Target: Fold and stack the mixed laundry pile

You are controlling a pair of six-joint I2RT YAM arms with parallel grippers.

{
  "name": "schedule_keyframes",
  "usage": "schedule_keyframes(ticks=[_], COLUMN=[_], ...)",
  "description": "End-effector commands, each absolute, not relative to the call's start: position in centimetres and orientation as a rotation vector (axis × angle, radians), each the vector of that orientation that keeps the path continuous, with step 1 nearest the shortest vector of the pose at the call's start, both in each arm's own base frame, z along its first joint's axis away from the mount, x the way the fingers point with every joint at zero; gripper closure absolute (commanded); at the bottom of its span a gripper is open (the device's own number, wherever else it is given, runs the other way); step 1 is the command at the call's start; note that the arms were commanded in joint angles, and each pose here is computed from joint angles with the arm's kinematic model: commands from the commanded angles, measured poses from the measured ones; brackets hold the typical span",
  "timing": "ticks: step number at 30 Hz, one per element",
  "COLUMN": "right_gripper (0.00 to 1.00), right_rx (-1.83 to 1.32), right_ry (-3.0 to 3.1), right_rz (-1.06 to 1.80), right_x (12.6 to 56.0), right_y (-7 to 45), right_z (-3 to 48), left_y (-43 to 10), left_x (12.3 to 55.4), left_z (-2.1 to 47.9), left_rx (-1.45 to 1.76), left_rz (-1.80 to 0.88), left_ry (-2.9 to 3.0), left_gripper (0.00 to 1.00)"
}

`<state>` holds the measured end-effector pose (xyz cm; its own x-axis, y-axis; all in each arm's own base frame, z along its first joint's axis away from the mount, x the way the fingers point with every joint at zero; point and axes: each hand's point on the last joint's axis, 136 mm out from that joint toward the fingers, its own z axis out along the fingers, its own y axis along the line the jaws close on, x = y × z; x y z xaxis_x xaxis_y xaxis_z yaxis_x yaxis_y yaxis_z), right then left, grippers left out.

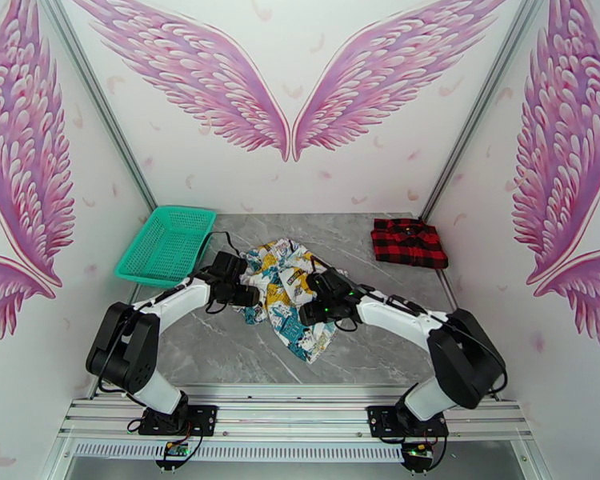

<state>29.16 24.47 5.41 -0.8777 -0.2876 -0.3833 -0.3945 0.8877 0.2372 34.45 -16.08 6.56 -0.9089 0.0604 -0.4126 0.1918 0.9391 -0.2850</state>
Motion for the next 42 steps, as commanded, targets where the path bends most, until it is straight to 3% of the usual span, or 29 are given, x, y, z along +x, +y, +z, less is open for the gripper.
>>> schedule_keyframes(ticks=[1,4,6,11,14,22,23,24,25,27,29,33,37,42], right_gripper=[0.37,0.51,0.72,1.0,1.0,1.0,0.96,0.82,0.72,0.47,0.35,0.28,0.27,0.27], right_rx=[-0.536,-0.522,-0.513,-0.476,-0.408,-0.11,-0.056,-0.018,0.005,0.056,0.114,0.222,0.254,0.301], right_ry=[2.685,2.677,2.655,2.57,2.529,2.547,2.572,2.59,2.601,2.609,2.614,2.6,2.623,2.748], right_rz=[0.331,0.232,0.098,0.002,0.025,0.146,0.153,0.152,0.146,0.127,0.122,0.242,0.537,0.722], right_x=[31.5,33.0,34.2,36.8,38.7,43.8,44.2,44.3,44.2,43.6,42.8,39.8,35.5,28.5], right_y=[25.1,24.7,23.4,21.0,19.2,12.6,11.4,10.6,9.9,8.4,6.8,5.3,8.4,11.3], right_z=[5.4,5.2,6.0,10.1,12.8,15.1,14.6,14.2,14.0,13.5,13.3,13.9,12.5,7.6], left_y=[-16.9,-17.0,-17.0,-16.9,-16.6,-16.4,-16.5,-16.6,-16.6,-16.6,-16.4,-15.7,-16.0,-16.8], left_x=[34.7,34.4,34.3,34.1,34.4,35.3,35.3,35.3,35.2,35.0,34.6,33.4,32.1,31.2], left_z=[6.4,6.1,6.0,6.7,7.7,10.4,10.5,10.6,10.7,10.7,10.6,9.7,8.2,5.6], left_rx=[0.163,0.15,0.145,0.138,0.122,0.097,0.094,0.095,0.093,0.095,0.094,0.09,0.116,0.199], left_rz=[-0.558,-0.574,-0.581,-0.582,-0.571,-0.572,-0.579,-0.588,-0.591,-0.597,-0.589,-0.559,-0.571,-0.537], left_ry=[2.658,2.664,2.662,2.637,2.605,2.525,2.52,2.521,2.52,2.521,2.527,2.57,2.608,2.712], left_gripper=[0.33,0.52,0.66,0.86,1.0,1.0,1.0,0.92,0.78,0.58,0.43,0.36,0.31,0.34])
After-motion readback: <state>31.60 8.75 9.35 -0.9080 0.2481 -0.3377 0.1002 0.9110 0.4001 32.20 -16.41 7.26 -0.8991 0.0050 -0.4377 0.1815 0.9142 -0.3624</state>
